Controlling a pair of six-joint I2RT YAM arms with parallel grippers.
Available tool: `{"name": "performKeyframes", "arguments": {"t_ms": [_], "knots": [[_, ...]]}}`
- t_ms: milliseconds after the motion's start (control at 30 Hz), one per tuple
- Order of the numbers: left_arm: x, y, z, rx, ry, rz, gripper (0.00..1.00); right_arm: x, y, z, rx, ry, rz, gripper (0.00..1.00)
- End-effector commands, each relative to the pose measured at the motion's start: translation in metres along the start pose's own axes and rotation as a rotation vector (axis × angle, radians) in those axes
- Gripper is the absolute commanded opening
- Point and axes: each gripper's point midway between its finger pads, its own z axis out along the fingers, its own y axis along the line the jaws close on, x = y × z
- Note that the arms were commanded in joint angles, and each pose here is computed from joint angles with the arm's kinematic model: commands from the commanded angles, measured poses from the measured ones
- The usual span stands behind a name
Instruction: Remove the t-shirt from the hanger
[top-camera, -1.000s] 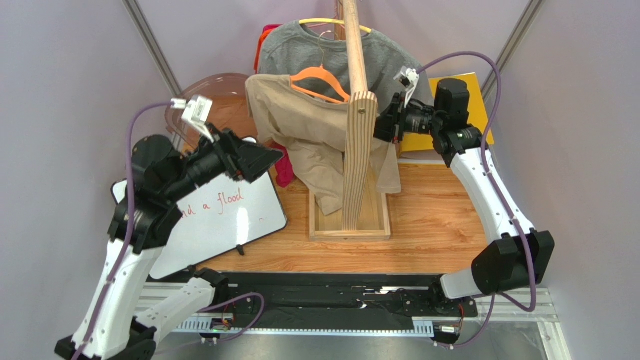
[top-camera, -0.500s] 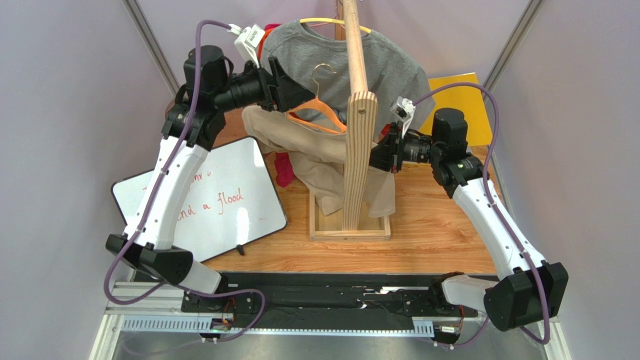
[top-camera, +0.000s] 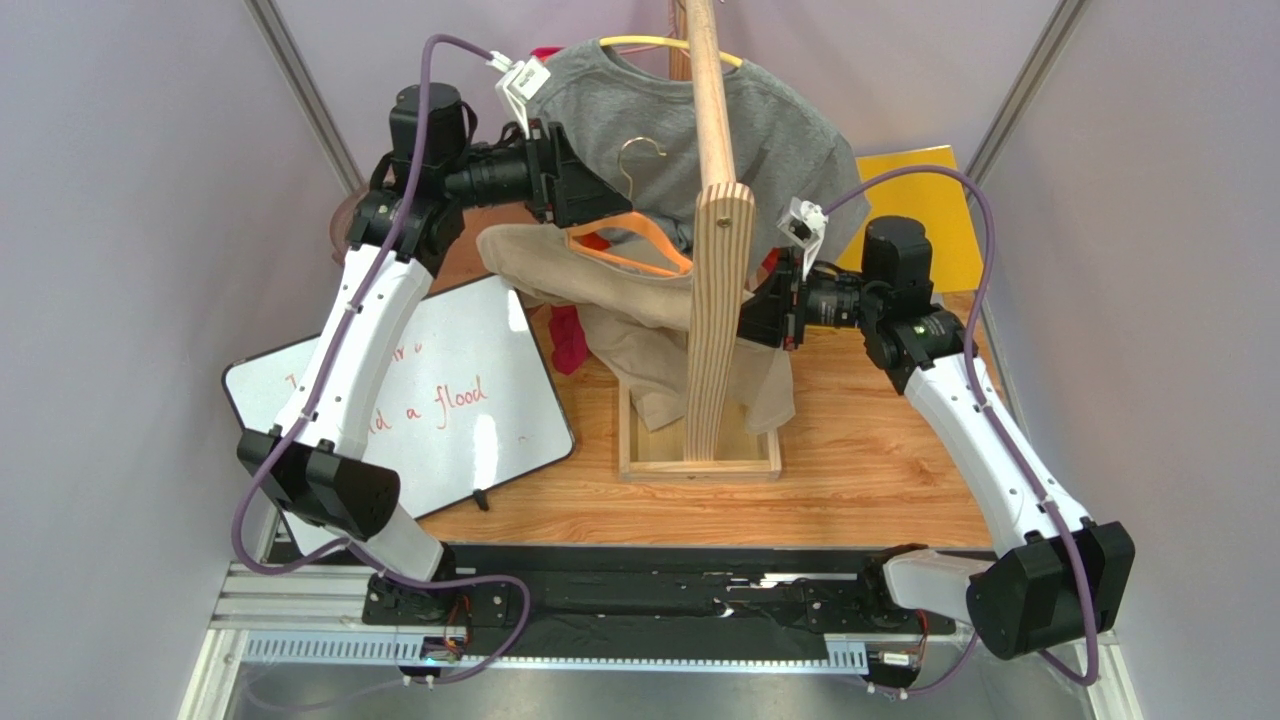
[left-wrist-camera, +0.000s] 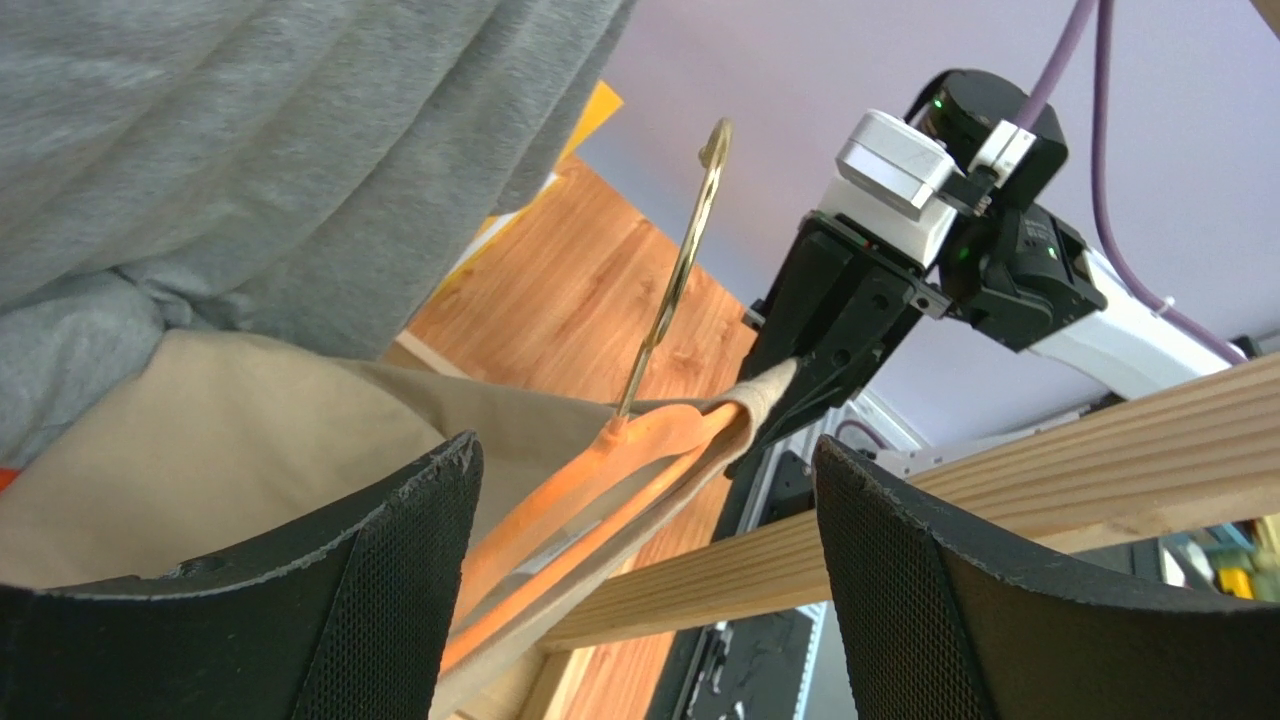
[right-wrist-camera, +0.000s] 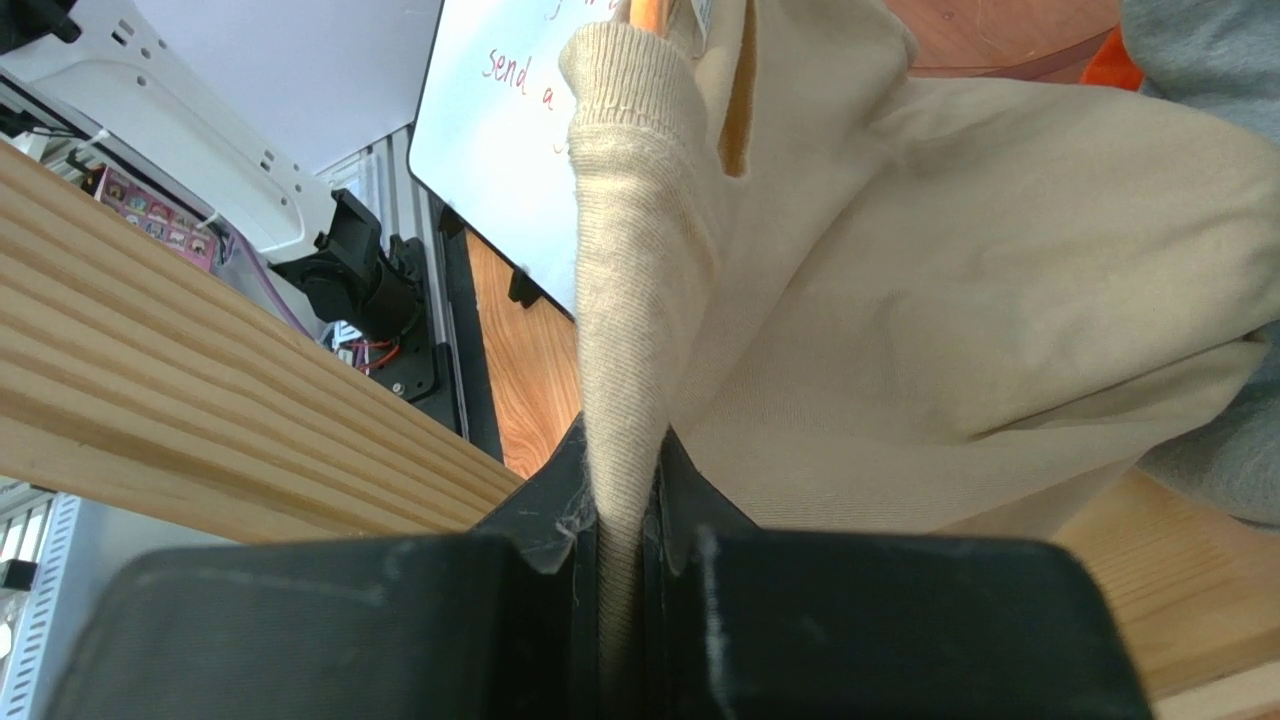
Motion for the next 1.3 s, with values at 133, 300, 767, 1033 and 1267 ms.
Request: {"name": "performKeyframes", "arguments": {"t_ms": [133,300,767,1033,1267], "knots": [[-0.003,-0.016,0.015,0.140,-0.001,0.042,0.80,-0.028,0.023,-0.007,-0.068,-0.036,-0.141,0.00],[-0.007,-0.021,0.024,0.161,-0.010,0.029,0.57,-0.026,0.025,-0.008,-0.072,-0.028,-0.143,0.00],[-0.004,-0.043,0.022,0.133,-0.068,0.024,0.00,-0.031,-0.021,-0.013,0.225,-0.049,-0.033,0.18],[-0.009,-0.053,0.003,0.067,-0.141,0.058,0.00,-0.023,-0.047,-0.029,0.467,-0.092,0.166,0.61],[-0.012,-0.058,-0.008,0.036,-0.167,0.093,0.00,-0.016,-0.051,-0.064,0.692,-0.154,0.225,0.85]]}}
